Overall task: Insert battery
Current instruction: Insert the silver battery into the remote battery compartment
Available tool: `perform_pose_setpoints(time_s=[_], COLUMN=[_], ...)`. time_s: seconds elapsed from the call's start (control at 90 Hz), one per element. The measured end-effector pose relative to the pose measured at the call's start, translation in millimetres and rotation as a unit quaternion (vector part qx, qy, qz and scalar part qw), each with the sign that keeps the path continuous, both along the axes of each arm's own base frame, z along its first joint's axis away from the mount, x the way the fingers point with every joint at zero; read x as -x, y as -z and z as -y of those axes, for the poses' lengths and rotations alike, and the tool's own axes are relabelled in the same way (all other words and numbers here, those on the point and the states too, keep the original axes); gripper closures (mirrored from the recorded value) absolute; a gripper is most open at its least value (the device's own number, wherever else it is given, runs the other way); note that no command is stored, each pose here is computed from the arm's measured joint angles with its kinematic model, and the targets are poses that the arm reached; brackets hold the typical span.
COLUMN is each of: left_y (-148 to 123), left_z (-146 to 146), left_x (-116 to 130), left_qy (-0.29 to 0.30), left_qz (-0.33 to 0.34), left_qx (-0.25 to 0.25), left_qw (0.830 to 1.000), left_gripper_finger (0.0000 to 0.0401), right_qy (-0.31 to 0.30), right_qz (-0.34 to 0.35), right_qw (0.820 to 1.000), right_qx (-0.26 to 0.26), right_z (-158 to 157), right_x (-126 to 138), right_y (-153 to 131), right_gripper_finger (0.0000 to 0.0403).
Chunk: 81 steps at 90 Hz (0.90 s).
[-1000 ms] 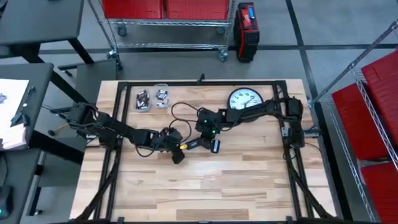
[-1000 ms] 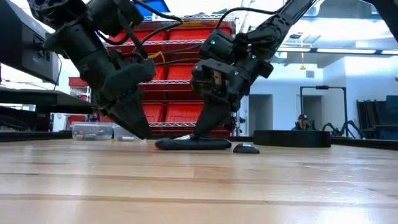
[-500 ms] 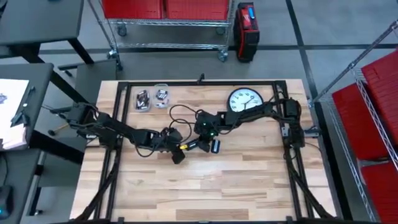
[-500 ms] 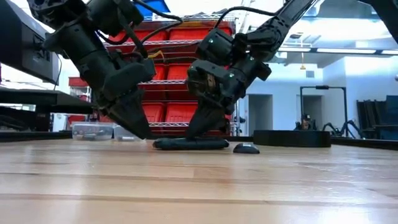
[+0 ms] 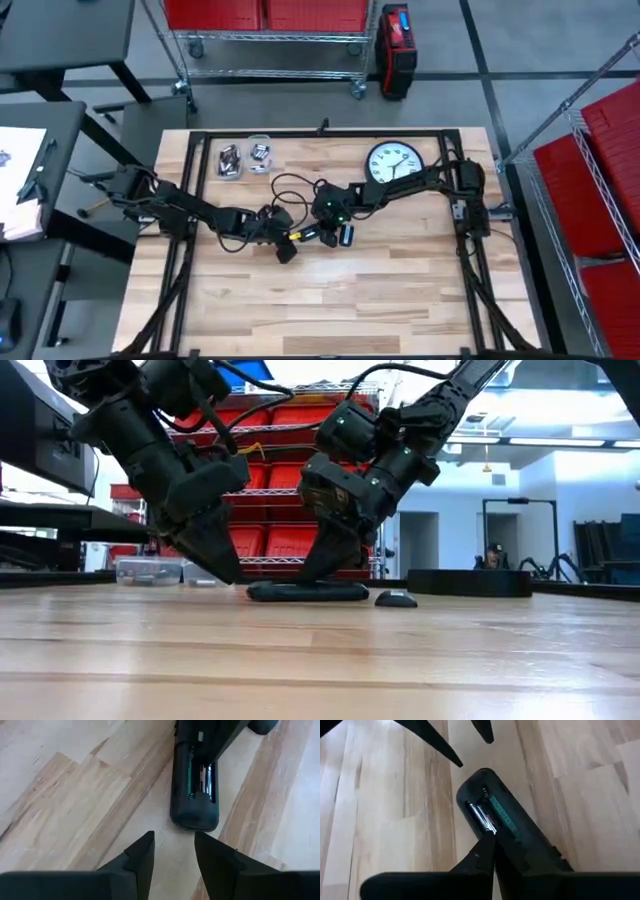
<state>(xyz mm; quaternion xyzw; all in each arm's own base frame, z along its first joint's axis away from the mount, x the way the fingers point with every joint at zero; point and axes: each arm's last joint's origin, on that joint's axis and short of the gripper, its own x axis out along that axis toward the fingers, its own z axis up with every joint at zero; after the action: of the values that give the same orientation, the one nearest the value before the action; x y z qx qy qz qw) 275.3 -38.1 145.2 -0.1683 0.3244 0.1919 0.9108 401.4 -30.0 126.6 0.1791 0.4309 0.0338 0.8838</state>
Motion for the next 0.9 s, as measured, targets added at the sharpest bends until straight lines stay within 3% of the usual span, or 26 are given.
perform_pose_setpoints(time_s=[0.133, 0.278, 0.522, 0.711, 0.9], left_y=[-0.3, -10.4, -75.5, -150.4, -194.6], left_z=[0.1, 1.9, -4.9, -30.6, -70.5], left_x=[-0.3, -6.2, -13.8, -5.8, 22.9], left_qy=[0.001, 0.016, 0.043, -0.031, -0.122], left_qz=[0.0, 0.011, 0.002, 0.008, -0.012], left_qx=[0.0, 0.006, -0.048, -0.104, -0.097], left_qw=[1.0, 1.0, 0.998, 0.994, 0.988], left_gripper_finger=[0.0281, 0.0281, 0.0281, 0.0281, 0.0281], right_qy=[0.0, -0.016, 0.015, 0.047, 0.083], right_qz=[0.01, 0.078, 0.189, 0.263, 0.314], right_qw=[1.0, 0.996, 0.977, 0.956, 0.934], right_qx=[0.003, 0.05, 0.095, 0.122, 0.149], right_z=[7.6, 26.8, 53.7, 64.2, 76.8], right_x=[0.0, -0.2, 33.4, 76.0, 108.9], right_y=[-18.2, -63.5, -151.8, -212.4, -247.2], right_gripper_finger=[0.0403, 0.0403, 0.0403, 0.0403, 0.0403])
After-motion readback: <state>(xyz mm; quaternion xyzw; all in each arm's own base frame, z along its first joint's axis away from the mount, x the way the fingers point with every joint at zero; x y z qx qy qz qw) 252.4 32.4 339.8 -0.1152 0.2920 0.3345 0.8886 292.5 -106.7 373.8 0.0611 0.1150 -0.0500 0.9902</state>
